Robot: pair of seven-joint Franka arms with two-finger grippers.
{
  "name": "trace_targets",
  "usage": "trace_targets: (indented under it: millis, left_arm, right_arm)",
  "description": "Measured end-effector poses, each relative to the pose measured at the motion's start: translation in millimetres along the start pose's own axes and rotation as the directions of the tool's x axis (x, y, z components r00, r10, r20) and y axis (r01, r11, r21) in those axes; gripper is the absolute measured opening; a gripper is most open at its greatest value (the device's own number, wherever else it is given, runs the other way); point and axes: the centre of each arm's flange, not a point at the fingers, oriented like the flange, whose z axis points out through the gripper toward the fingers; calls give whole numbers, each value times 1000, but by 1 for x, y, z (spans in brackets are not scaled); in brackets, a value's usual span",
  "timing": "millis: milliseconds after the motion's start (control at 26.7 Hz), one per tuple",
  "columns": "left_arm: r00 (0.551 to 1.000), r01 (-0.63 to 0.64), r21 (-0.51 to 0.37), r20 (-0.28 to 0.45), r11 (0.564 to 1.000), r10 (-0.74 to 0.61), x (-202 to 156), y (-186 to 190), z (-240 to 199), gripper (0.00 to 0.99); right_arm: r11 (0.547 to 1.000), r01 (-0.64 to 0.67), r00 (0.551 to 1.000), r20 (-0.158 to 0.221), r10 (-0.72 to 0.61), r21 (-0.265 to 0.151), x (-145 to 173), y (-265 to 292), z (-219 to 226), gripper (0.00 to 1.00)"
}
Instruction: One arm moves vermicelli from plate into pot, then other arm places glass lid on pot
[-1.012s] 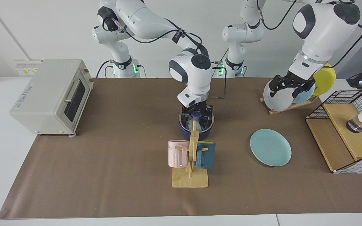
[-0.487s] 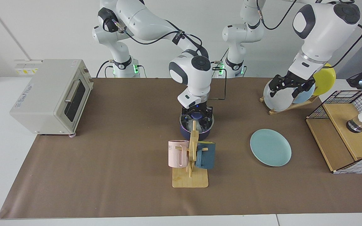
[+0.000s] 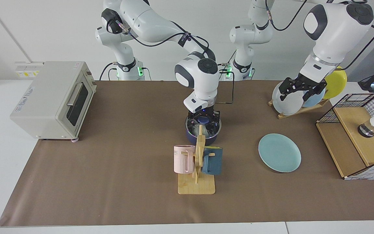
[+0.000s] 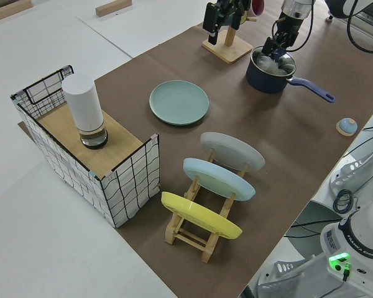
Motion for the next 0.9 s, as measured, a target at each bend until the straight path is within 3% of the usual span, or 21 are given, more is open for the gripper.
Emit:
trace_targets:
  millis: [187,300,599,899]
  left_arm:
    - [1000,0,0,0,1000,0,0,0,0,991]
    - [1000,0,0,0,1000,0,0,0,0,991]
    - [1000,0,0,-1,1000,0,0,0,0,991]
    - [1000,-1,0,-4,1000,1,0,0,-2,991]
  right_arm:
    - [1000,-2,1000,0,2,0,0,0,0,449]
    - [1000,-6,1000,0,6,-2,2,2,1,524]
    - [1000,-15,1000,-1,15,-9,7,6,5,991]
    - [1000,-20,1000,-13,20,2,13,3,-11,1000]
